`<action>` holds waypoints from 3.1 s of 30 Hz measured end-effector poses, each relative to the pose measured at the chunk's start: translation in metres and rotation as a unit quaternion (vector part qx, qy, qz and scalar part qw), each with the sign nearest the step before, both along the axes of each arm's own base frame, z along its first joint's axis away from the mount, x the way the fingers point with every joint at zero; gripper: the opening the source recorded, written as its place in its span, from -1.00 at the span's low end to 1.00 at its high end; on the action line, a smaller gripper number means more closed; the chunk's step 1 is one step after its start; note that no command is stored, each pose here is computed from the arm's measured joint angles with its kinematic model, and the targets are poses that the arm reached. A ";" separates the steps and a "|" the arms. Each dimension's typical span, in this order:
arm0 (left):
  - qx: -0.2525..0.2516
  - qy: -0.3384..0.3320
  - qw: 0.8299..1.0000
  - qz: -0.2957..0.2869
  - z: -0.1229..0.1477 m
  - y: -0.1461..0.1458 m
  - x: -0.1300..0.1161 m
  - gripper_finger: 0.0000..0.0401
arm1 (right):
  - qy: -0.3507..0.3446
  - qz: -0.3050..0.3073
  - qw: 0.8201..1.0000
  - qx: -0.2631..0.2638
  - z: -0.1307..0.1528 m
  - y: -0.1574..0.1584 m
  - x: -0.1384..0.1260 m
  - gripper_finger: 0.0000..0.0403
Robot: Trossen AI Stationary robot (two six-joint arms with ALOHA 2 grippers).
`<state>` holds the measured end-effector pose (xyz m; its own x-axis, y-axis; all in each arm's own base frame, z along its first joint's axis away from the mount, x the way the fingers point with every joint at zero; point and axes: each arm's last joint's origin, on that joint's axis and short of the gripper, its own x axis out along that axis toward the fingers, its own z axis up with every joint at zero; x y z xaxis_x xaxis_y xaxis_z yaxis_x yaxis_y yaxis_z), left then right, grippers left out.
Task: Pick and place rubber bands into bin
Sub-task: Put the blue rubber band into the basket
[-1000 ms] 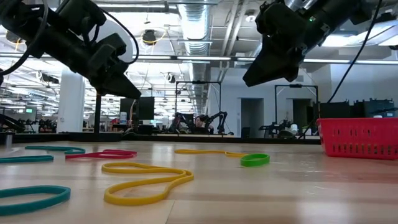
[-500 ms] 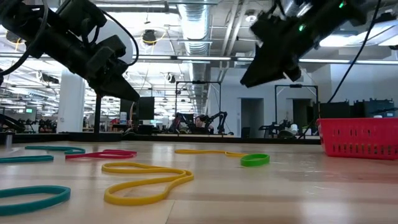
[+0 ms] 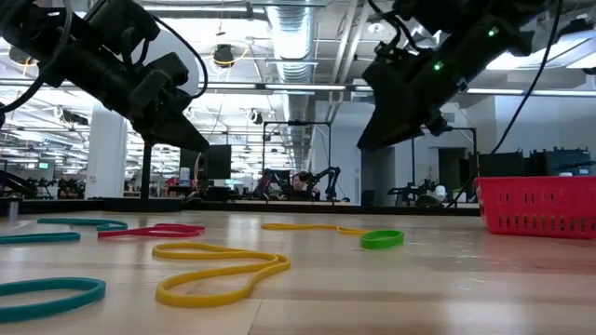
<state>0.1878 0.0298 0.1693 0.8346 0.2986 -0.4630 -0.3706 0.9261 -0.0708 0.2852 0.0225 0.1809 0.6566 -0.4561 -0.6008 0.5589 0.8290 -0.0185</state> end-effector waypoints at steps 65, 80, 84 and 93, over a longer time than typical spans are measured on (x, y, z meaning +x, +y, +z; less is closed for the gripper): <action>-0.002 0.020 1.000 0.000 -0.003 0.000 -0.002 -0.57 | -0.109 0.118 0.986 -0.039 0.050 0.002 0.041 -0.41; -0.002 0.020 1.000 0.000 -0.003 0.000 -0.002 -0.57 | -0.109 0.119 0.986 -0.039 0.050 0.002 0.041 -0.41; -0.002 0.020 1.000 0.000 -0.003 0.000 -0.002 -0.57 | -0.109 0.119 0.986 -0.039 0.050 0.002 0.041 -0.41; -0.002 0.020 1.000 0.000 -0.003 0.000 -0.002 -0.57 | -0.109 0.118 0.986 -0.039 0.050 0.002 0.041 -0.41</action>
